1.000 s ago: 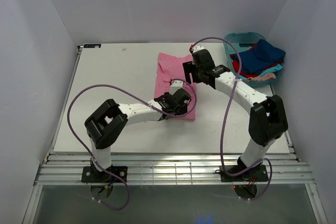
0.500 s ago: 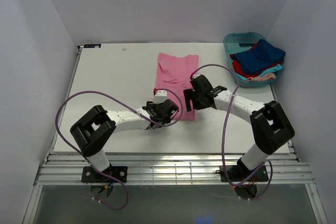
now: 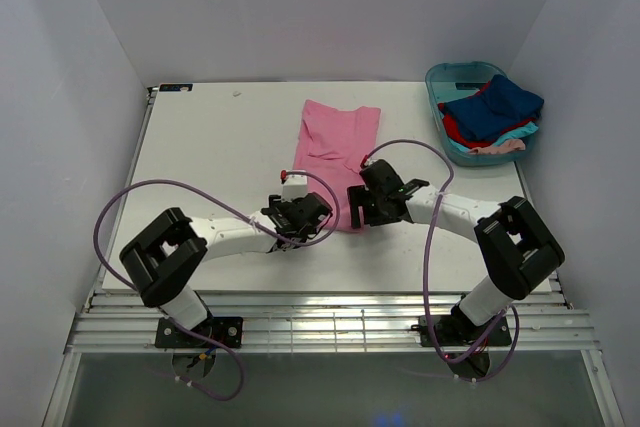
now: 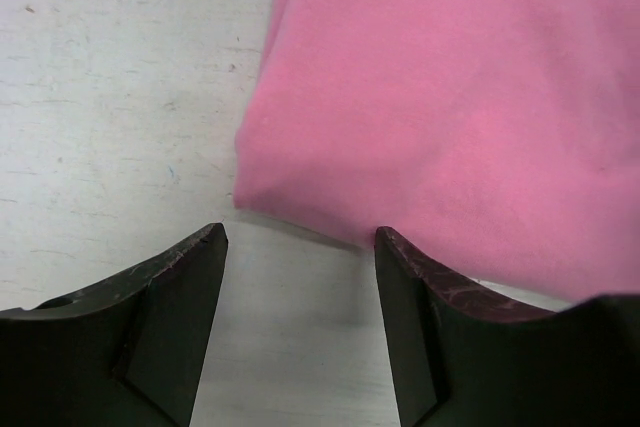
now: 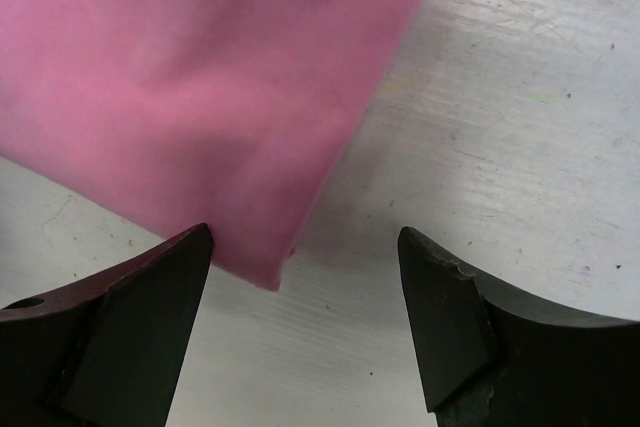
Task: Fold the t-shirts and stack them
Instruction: Fold the folded rectangular tshirt in 1/3 of the way, then grab one side of the 2/3 rectangular tshirt with both arms
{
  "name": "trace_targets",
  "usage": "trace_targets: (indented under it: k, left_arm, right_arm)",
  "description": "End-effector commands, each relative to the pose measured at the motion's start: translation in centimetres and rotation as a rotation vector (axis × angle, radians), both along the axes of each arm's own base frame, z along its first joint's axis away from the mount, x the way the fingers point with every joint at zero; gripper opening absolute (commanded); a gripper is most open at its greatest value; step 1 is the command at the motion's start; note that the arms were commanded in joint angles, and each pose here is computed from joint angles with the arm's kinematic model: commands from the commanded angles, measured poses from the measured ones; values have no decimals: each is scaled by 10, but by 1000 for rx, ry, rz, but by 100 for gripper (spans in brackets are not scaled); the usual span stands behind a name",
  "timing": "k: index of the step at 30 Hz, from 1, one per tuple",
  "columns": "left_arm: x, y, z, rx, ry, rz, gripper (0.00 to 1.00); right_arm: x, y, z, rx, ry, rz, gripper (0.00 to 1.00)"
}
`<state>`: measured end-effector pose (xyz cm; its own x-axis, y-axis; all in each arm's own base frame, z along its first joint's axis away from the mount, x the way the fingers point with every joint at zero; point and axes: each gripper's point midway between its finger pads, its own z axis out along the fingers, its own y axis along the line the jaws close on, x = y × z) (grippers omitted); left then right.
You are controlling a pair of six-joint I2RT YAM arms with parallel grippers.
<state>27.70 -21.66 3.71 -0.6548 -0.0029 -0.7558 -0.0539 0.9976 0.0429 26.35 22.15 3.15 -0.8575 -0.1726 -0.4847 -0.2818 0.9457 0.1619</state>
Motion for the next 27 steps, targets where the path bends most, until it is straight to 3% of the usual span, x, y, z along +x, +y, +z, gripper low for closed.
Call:
trace_targets:
  k: [1, 7, 15, 27]
  left_arm:
    - [9, 8, 30, -29, -87, 30, 71]
    - [13, 19, 35, -40, -99, 48, 71]
    - [28, 40, 9, -86, -48, 50, 71]
    - [35, 27, 3, -161, -32, 8, 70]
  right_arm:
    - [6, 18, 18, 79, -47, 3, 80]
    - [8, 27, 27, 96, -64, 12, 80]
    - [9, 30, 23, 88, -54, 15, 80]
    - [1, 34, 4, 74, -17, 20, 79]
